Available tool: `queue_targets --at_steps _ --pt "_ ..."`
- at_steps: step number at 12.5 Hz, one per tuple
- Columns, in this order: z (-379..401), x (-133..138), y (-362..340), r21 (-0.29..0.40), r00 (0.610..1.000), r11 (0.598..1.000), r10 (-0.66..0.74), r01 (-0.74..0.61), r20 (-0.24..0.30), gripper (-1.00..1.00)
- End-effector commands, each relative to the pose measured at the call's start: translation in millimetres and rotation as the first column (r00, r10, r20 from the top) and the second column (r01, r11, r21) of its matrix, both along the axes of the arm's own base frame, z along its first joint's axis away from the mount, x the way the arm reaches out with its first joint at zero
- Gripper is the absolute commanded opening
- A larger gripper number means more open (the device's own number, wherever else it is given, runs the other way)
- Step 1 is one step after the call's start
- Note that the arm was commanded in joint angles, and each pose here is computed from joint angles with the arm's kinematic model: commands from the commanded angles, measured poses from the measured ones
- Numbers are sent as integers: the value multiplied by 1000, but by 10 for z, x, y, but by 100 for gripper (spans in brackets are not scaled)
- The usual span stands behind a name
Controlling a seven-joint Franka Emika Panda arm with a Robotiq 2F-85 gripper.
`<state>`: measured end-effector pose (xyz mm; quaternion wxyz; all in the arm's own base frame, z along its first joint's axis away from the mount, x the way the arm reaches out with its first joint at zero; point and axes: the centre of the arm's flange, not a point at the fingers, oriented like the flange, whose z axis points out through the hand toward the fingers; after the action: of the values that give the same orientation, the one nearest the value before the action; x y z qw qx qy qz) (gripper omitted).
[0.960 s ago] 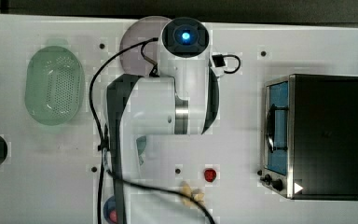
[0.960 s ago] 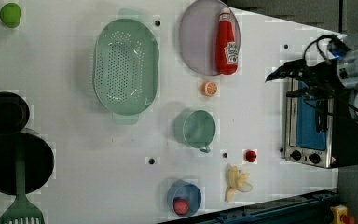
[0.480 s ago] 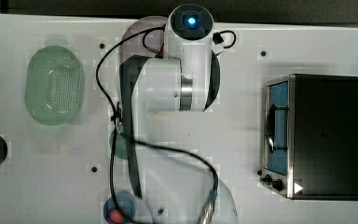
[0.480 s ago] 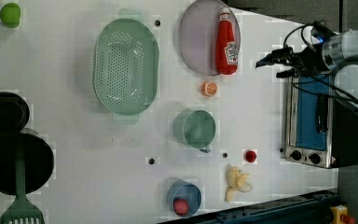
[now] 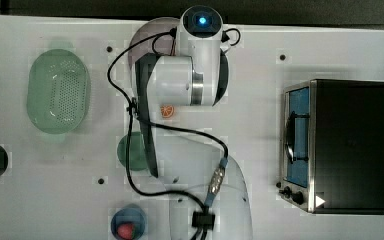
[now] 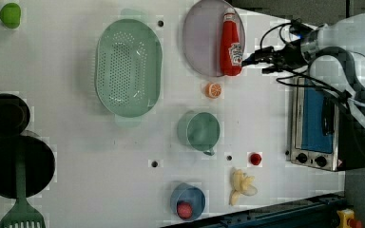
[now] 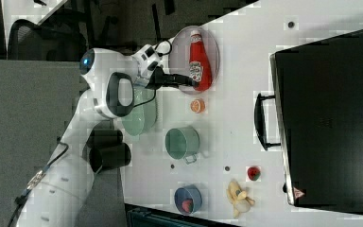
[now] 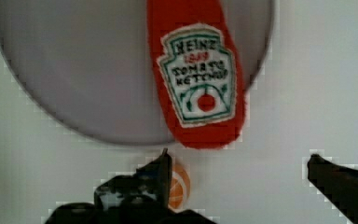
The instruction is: Pick ketchup from plate and place it on table.
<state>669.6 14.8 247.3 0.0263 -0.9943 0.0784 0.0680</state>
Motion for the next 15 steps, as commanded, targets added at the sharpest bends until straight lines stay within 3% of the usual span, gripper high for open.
queue_targets --at_steps 1,5,11,12,15 --pt "-83 202 145 17 991 994 104 -105 80 100" --pt "-491 332 228 2 980 993 120 -122 161 100" --pt "-873 376 212 -13 969 992 125 -125 214 100" --pt "-875 386 222 -12 967 992 125 -125 221 92" --pt "-791 423 221 -12 964 992 122 -123 234 20"
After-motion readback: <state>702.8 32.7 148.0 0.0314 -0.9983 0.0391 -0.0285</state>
